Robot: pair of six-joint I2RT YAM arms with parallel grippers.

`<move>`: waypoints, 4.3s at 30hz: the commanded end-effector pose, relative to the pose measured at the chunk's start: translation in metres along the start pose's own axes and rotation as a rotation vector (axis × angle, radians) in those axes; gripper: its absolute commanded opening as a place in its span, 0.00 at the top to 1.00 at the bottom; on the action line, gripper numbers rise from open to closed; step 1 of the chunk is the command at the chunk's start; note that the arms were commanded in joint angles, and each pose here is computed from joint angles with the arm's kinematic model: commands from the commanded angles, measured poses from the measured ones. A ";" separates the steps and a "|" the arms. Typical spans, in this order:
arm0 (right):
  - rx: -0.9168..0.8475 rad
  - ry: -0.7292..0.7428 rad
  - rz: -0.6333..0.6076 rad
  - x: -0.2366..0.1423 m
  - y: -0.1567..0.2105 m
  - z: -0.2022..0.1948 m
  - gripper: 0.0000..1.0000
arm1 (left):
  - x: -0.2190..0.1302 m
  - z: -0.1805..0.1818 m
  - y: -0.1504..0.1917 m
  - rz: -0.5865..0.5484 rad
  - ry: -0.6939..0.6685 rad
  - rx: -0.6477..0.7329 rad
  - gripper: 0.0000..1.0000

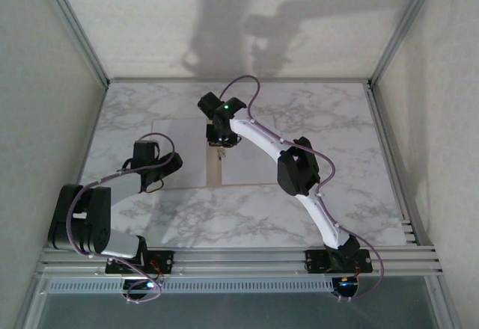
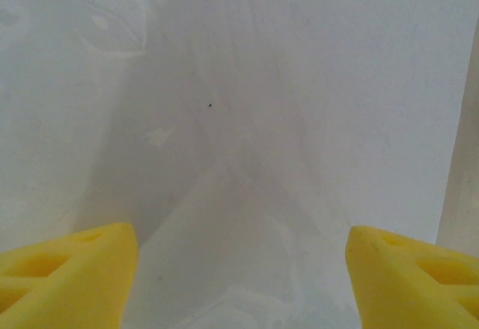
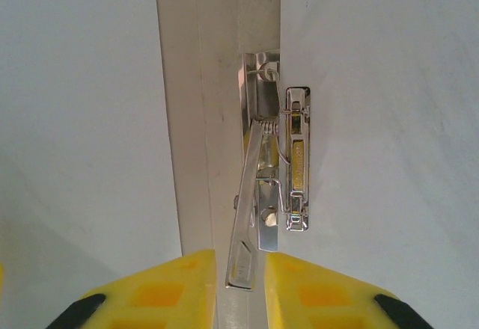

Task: Put the files into the folder

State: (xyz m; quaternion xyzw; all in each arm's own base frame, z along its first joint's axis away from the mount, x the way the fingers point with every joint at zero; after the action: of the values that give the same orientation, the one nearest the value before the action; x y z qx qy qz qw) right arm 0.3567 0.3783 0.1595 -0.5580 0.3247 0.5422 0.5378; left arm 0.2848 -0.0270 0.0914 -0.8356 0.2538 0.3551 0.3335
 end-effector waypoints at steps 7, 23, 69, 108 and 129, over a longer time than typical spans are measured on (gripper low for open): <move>0.005 0.010 0.028 0.007 0.000 -0.003 0.80 | 0.006 0.008 0.011 0.080 -0.027 -0.007 0.26; -0.002 0.035 0.046 0.010 0.003 -0.007 0.85 | 0.007 0.009 0.012 0.088 -0.033 -0.008 0.26; -0.089 0.158 0.143 0.037 0.027 -0.015 0.92 | 0.012 0.013 0.013 0.104 -0.059 -0.015 0.25; -0.115 0.250 0.206 0.067 0.042 -0.026 0.94 | 0.016 0.014 0.014 0.120 -0.076 -0.018 0.25; -0.123 0.315 0.239 0.084 0.051 -0.037 0.96 | 0.016 0.015 0.015 0.123 -0.080 -0.020 0.25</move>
State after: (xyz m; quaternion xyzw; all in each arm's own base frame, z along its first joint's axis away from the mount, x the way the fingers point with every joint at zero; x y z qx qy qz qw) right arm 0.3449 0.3779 0.1174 -0.6014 0.3538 0.5423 0.4680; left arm 0.2966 -0.0284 0.0901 -0.8353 0.2594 0.3533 0.3320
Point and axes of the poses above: each hand's point on the last joint's axis, 136 mm out from that joint toward the fingers, its own x axis out along the fingers, its own z axis along the line the jaws close on, y = z × x, the point moved 8 cm from there along -x, back along the fingers, and after that the axes turned 10 degrees about -x, right-handed, at the moved point
